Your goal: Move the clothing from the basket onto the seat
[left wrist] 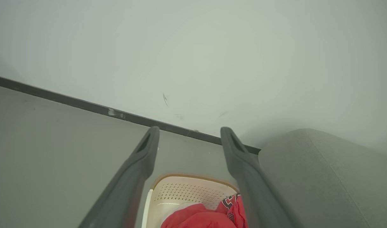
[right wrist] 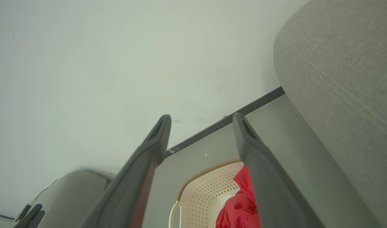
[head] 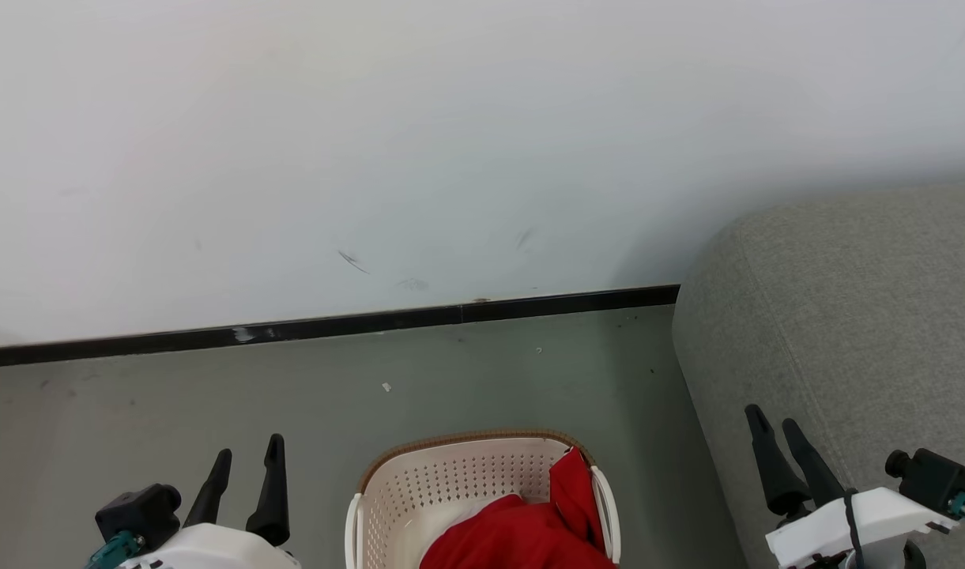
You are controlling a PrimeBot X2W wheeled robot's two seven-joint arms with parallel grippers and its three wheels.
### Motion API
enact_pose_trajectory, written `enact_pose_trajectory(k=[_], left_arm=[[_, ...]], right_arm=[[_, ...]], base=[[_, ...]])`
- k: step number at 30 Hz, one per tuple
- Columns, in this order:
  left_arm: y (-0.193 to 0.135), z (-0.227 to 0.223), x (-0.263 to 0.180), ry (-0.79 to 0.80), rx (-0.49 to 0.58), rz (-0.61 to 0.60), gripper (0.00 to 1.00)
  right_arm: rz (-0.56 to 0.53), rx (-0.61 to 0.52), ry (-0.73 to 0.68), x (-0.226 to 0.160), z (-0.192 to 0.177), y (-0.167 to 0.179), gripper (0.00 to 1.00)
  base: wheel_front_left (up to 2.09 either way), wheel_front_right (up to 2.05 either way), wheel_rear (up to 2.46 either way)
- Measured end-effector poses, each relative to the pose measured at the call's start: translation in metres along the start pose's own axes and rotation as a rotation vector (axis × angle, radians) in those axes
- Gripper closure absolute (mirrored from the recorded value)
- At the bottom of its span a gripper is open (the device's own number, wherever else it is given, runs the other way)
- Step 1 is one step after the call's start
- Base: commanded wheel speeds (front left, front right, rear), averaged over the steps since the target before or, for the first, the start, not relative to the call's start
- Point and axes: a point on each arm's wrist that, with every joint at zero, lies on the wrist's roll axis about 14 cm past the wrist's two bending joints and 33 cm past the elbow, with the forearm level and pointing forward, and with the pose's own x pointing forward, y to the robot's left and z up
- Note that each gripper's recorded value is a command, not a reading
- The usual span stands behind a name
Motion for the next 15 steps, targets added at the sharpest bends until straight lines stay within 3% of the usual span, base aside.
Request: enact_pose_trajectory(k=[15], left_arm=[[-0.0104,0.0019,-0.0010,-0.059,0.240,-0.002,0.00]], right_arm=[[0.038,-0.248,-0.034,-0.0033,0.0068,0.0067,0.00]], base=[[0.00,0.00,0.00]])
